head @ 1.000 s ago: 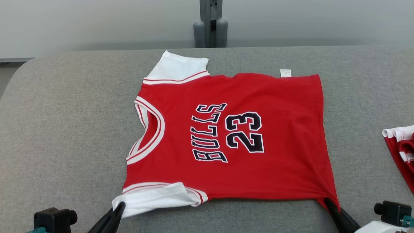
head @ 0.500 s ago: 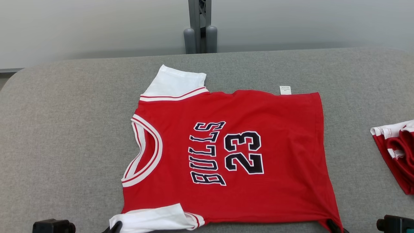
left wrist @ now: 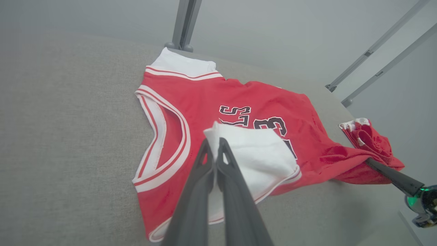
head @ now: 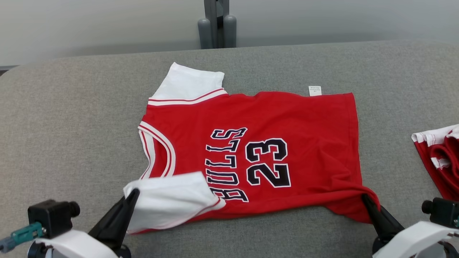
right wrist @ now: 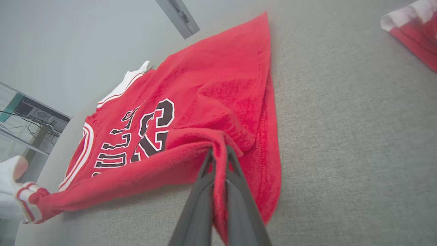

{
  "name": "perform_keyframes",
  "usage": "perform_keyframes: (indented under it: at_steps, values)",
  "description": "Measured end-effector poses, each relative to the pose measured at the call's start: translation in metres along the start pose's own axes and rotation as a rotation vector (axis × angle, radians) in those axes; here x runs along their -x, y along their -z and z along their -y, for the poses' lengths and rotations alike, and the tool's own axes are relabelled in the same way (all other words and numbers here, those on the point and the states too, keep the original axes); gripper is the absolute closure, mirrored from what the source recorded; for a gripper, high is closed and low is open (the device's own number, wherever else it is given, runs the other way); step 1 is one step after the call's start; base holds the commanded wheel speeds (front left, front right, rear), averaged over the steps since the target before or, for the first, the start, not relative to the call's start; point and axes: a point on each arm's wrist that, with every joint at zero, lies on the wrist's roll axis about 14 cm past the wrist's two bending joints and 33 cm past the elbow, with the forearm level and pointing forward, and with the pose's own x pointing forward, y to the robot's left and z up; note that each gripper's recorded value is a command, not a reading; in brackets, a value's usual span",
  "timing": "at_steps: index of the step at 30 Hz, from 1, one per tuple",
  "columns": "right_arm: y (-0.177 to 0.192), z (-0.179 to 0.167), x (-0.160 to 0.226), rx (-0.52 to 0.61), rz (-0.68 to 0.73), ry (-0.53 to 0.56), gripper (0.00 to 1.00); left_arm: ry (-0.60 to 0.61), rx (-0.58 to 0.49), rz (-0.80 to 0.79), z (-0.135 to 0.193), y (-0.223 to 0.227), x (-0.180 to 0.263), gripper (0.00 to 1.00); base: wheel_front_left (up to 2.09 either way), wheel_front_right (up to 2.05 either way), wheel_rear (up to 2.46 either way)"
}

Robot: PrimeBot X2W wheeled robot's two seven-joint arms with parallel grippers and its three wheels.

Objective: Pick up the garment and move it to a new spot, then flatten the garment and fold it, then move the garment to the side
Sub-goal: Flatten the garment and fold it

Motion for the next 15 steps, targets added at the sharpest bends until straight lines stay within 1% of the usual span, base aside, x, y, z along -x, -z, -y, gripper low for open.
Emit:
perform_keyframes:
  at_steps: [2,8,11,15]
  values:
    - [-0.004,-0.006,-0.008,-0.006,0.015,-0.019,1.00,0.030,0.020,0.042,0.005,-0.009,-0.012,1.00,0.00,0.00,0.00]
    - [-0.012,-0.011,-0.033,-0.007,0.034,-0.035,1.00,0.027,0.010,0.101,-0.003,-0.022,-0.044,1.00,0.00,0.00,0.00]
    - [-0.009,-0.013,-0.048,-0.001,0.011,-0.042,1.00,0.024,0.004,0.112,-0.008,-0.024,-0.061,1.00,0.00,0.00,0.00]
    - [-0.003,-0.010,-0.063,0.021,-0.034,-0.040,1.00,0.024,0.008,0.091,-0.014,-0.015,-0.083,1.00,0.00,0.00,0.00]
